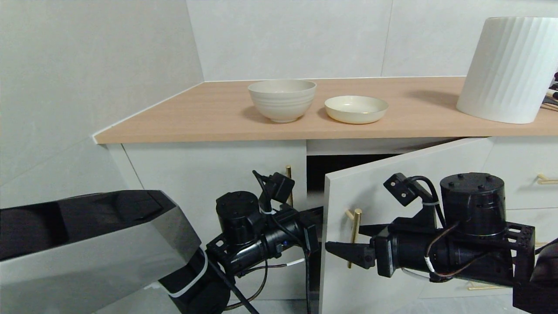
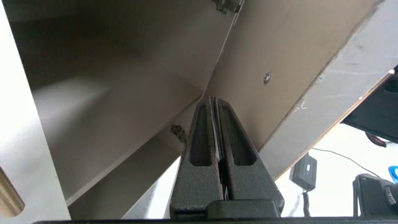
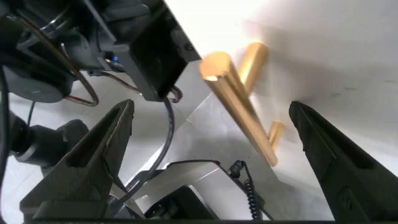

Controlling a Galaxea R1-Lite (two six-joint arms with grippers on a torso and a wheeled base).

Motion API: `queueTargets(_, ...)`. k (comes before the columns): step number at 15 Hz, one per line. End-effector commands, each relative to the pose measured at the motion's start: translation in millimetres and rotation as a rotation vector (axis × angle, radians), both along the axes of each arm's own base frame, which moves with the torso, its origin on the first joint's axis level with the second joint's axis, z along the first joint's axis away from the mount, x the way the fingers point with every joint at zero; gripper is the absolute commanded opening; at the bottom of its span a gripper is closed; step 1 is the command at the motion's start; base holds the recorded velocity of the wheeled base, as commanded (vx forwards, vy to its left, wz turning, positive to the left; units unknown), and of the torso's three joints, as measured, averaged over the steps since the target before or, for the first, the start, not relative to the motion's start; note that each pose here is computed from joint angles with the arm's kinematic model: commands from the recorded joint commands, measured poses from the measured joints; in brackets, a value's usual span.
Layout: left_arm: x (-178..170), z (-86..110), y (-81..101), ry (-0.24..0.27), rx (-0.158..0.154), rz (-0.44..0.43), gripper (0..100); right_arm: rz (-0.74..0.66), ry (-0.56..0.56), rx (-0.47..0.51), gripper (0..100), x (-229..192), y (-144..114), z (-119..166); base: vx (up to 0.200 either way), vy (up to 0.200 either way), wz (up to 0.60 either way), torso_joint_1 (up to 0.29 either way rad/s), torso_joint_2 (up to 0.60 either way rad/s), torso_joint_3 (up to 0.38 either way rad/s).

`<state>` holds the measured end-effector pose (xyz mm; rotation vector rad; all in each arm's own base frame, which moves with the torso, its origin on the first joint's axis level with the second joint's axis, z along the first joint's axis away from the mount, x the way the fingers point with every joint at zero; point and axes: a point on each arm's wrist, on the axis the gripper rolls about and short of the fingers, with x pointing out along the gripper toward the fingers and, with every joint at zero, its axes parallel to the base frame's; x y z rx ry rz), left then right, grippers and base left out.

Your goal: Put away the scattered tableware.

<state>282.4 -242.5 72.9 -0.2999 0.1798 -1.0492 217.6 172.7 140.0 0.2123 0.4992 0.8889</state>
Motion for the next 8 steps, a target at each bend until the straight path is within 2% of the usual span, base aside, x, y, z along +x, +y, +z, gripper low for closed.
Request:
queueTargets(1, -0.6, 1.5, -0.9, -0.004, -0.004, -0.006, 0, -0.009, 0.0, -0.003, 100, -0.1, -1.7, -0.4, 0.0, 0.0, 0.0, 0.0, 0.0, 0.0)
queueTargets(4, -0.5, 6.2, -2.5, -0.005, -0.005, -0.008, 0, -0.059, -0.08, -0.113, 100, -10.5, -36.1, -3.9, 0.0, 0.0, 0.0, 0.0, 0.0, 0.0)
queueTargets(6, -2.6, 12.9, -3.7, 0.02, 0.016, -0.014, 0, -0.082, -0.06, -0.14, 100, -27.8, -47.6, 2.0, 0.0, 0.0, 0.0, 0.0, 0.0, 0.0)
queueTargets(8, -3.0, 20.5, -7.9, 0.026, 0.021, -0.025, 0, -0.079, -0.04, -0.153, 100, -43.5, -56.9, 12.5, 0.0, 0.0, 0.0, 0.0, 0.0, 0.0)
